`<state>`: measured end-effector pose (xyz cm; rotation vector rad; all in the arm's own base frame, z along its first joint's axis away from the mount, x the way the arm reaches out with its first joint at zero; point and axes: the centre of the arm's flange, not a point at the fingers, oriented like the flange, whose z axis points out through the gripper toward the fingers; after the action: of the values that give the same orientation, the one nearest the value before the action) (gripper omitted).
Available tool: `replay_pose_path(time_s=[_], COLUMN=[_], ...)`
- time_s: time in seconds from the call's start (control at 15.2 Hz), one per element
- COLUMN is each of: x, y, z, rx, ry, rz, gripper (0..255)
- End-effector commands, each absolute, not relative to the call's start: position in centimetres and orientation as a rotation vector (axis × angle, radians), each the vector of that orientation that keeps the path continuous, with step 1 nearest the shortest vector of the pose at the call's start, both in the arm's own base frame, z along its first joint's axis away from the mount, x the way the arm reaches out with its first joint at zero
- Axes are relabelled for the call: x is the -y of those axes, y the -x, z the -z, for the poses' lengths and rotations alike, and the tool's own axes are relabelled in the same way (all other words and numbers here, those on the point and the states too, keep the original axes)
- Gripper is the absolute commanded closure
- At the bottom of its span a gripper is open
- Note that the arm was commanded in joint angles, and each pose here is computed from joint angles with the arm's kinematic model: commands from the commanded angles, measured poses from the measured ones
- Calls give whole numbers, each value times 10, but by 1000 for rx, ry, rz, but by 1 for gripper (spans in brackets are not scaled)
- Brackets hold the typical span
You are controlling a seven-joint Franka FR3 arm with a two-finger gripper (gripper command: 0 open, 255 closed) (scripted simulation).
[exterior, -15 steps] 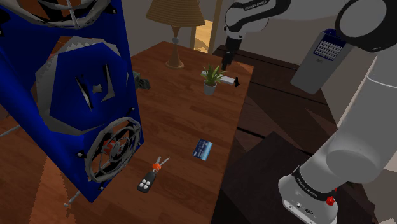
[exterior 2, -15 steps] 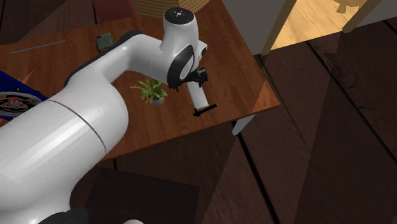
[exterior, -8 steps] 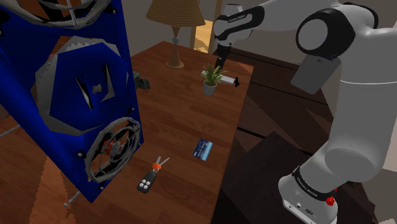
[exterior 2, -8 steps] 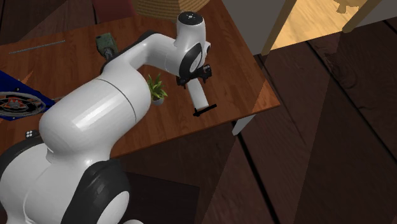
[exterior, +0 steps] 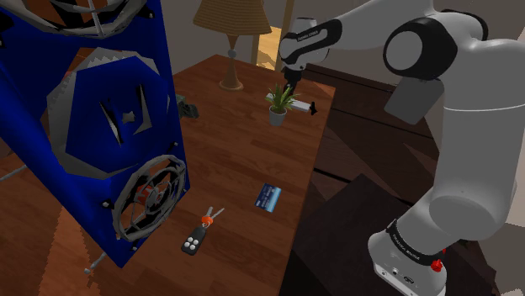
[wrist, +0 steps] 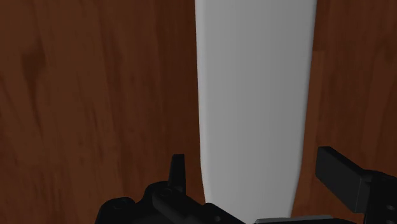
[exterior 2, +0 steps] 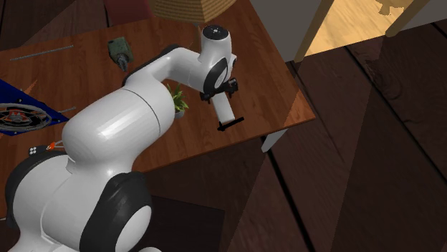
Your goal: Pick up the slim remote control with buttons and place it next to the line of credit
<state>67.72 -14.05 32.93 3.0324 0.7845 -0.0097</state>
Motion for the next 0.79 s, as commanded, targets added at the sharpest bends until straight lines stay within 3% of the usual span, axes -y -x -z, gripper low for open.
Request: replay_pose_path(time_s=[0.0, 0.33, 0.4, 0.73], x=[141, 140, 140, 141], y=[-677, -677, -677, -677], z=[-327, -327, -327, -327], rx=[-784, -784, -784, -784], ry=[-3032, -3032, -3032, -3032], rz=[9, 9, 9, 9], gripper=[0, 0, 255, 255])
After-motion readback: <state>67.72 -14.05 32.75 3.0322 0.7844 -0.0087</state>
